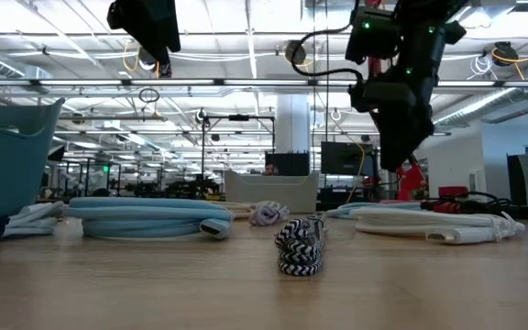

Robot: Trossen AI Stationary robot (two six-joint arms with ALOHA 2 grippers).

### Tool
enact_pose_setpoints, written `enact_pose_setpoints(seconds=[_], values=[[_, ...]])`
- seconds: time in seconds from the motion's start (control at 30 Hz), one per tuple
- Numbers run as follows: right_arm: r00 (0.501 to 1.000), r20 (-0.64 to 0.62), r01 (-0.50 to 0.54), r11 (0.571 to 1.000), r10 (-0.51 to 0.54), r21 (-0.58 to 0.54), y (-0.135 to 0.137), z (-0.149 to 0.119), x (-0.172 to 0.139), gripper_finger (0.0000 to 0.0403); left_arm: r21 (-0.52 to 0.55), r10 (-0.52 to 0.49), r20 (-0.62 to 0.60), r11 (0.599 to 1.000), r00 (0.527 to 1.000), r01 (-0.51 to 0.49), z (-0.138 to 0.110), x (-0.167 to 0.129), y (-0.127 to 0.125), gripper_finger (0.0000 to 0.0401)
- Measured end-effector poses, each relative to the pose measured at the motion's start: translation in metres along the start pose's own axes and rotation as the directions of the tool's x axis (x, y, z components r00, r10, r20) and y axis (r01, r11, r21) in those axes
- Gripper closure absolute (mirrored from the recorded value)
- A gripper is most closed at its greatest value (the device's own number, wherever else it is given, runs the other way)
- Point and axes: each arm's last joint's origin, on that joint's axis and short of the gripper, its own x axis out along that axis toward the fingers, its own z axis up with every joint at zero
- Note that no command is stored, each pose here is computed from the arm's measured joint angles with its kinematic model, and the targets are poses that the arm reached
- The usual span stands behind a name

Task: Pick & Place USB Port
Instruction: Put the blue HDMI cable into the blue bin

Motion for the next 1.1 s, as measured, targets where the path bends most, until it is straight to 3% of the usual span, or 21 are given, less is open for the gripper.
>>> enact_pose_setpoints(seconds=[0.23,0.43,1.1], values=[[1.0,-0.004,0.015,0.999,-0.015,-0.046,-0.01,0.003,0.013,0.0236,0.003,-0.005,0.006,1.0,1.0,0.005,0.001,0.0,0.0,0.0194],[0.999,0.009,-0.048,0.995,0.049,-0.091,-0.005,0.01,0.026,0.0236,0.003,-0.006,0.008,1.0,1.0,0.006,0.001,0.0,0.0,0.0194],[0.994,-0.109,-0.005,0.991,-0.01,-0.133,-0.003,0.009,0.071,0.0236,0.001,-0.012,0.001,1.0,1.0,0.012,0.001,0.0,0.0,0.0194]])
